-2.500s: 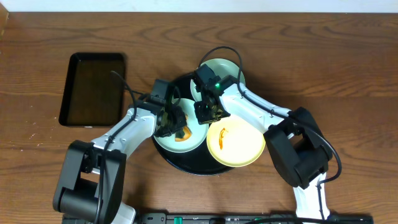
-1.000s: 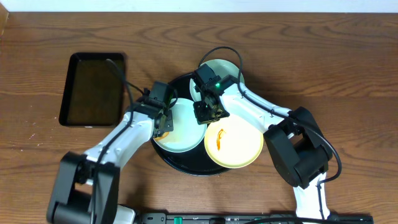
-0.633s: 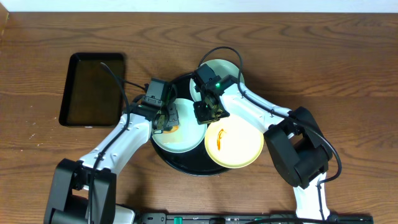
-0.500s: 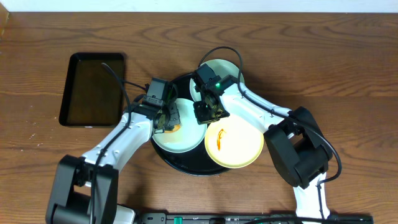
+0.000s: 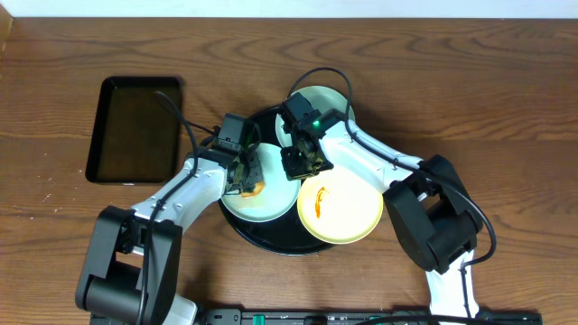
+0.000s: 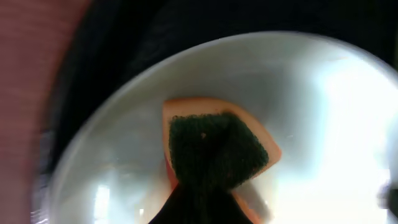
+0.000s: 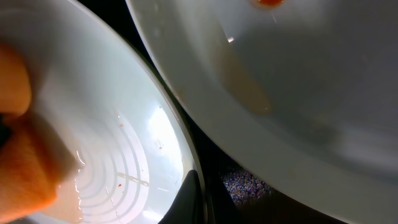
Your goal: Clean dirty plates on tray and stack at the side
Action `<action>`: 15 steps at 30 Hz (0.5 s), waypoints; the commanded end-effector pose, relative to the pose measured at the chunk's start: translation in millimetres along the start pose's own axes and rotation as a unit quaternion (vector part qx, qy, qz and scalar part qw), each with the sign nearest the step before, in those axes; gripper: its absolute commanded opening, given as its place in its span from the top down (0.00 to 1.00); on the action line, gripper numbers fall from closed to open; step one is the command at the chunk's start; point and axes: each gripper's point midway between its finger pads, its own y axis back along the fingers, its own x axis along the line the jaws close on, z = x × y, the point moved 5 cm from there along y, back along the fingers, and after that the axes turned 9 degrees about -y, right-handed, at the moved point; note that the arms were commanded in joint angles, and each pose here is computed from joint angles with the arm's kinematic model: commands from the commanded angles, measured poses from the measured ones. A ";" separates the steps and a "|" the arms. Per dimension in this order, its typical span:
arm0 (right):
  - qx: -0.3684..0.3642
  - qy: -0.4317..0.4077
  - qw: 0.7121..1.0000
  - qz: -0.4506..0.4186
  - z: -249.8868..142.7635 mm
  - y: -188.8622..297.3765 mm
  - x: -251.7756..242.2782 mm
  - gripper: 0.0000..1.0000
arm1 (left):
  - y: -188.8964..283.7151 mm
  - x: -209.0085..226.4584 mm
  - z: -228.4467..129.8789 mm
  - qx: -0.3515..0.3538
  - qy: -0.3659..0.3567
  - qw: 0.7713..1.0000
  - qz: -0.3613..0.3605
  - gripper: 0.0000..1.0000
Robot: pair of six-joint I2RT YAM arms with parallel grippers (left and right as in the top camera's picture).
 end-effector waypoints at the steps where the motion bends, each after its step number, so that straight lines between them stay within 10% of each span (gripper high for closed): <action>1: -0.001 -0.003 1.000 -0.008 -1.1 -1.5 -1.2 0.99 | -0.9 34.4 -4.1 0.002 -0.028 0.991 0.128 0.92; 15: -0.014 0.028 1.000 0.000 6.3 13.9 10.1 0.99 | 29.0 49.1 -0.1 -0.012 -0.070 0.980 0.187 0.92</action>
